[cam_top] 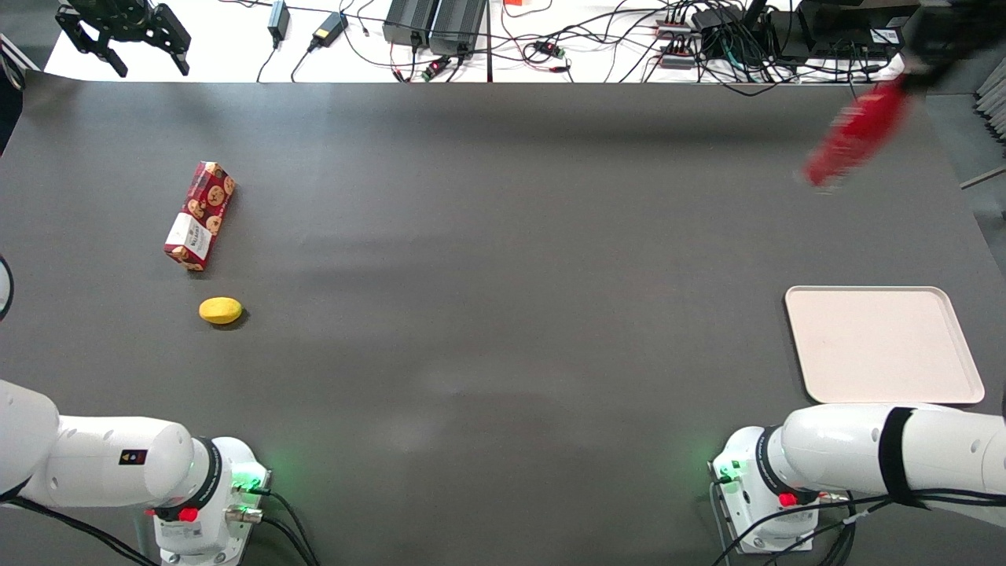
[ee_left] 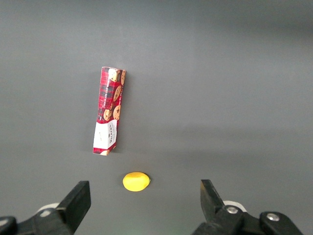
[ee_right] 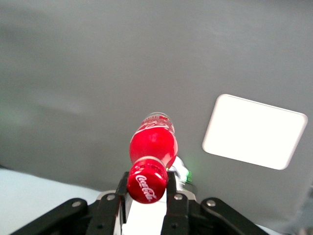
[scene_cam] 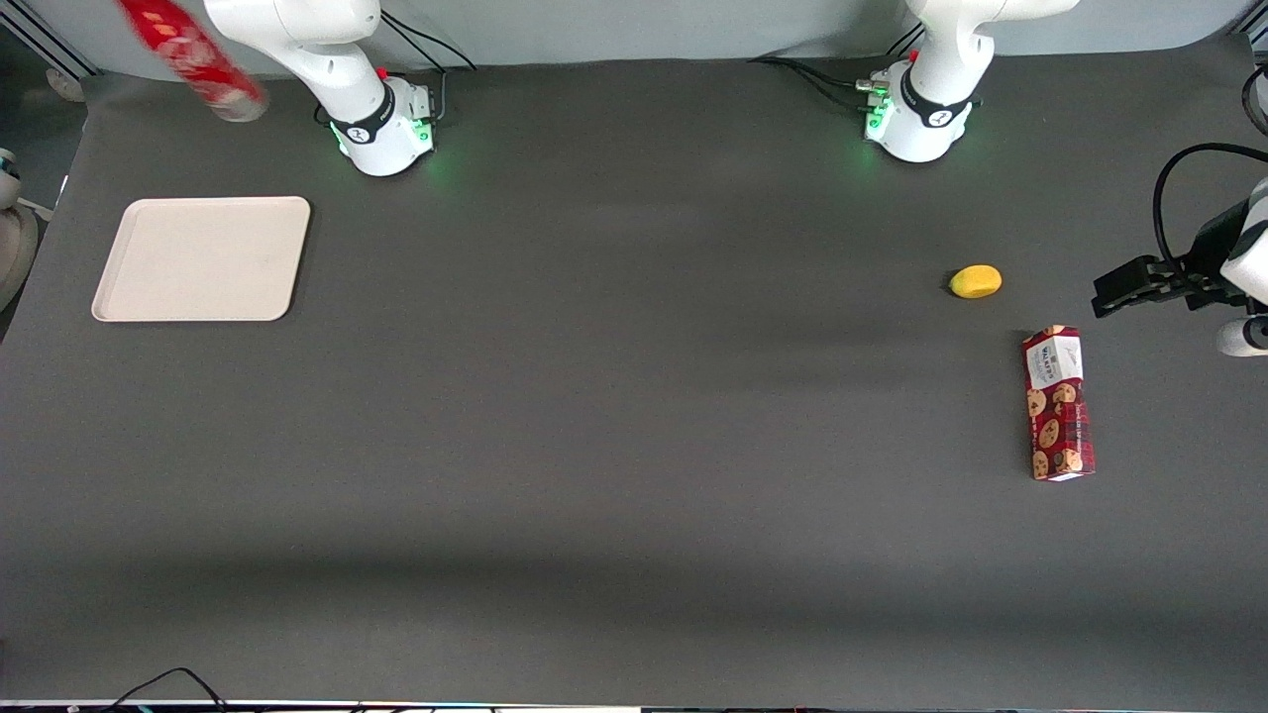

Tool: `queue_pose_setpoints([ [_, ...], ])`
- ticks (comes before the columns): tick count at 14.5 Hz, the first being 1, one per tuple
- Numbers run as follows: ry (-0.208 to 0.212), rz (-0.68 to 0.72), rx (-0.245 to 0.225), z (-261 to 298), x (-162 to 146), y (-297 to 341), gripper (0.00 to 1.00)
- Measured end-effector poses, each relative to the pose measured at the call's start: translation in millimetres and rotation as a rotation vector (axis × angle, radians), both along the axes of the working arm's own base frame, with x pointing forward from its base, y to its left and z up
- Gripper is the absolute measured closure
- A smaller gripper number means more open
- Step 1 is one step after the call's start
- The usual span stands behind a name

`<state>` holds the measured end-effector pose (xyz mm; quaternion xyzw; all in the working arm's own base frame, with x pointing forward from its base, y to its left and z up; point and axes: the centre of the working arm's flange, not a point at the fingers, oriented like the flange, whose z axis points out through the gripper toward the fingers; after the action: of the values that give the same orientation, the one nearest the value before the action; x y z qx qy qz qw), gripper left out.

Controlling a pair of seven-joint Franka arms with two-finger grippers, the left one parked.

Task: Place coke bottle on tray
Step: 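Carry the bottle with the right gripper over to the white tray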

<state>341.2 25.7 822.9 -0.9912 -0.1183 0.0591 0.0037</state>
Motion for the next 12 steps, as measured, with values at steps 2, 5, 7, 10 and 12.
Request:
queue_pose_setpoints([
  [2, 0.03, 0.044, -0.027, -5.5, -3.3, -78.6, 0.69],
  [5, 0.067, 0.086, -0.041, -46.6, 14.8, -170.7, 0.69],
  [7, 0.073, 0.101, -0.051, -95.6, 34.6, -226.9, 0.69],
  [10, 0.076, 0.116, -0.076, -184.9, 52.6, -289.4, 0.69],
  [12, 0.057, 0.128, -0.082, -246.9, 48.7, -327.8, 0.69],
])
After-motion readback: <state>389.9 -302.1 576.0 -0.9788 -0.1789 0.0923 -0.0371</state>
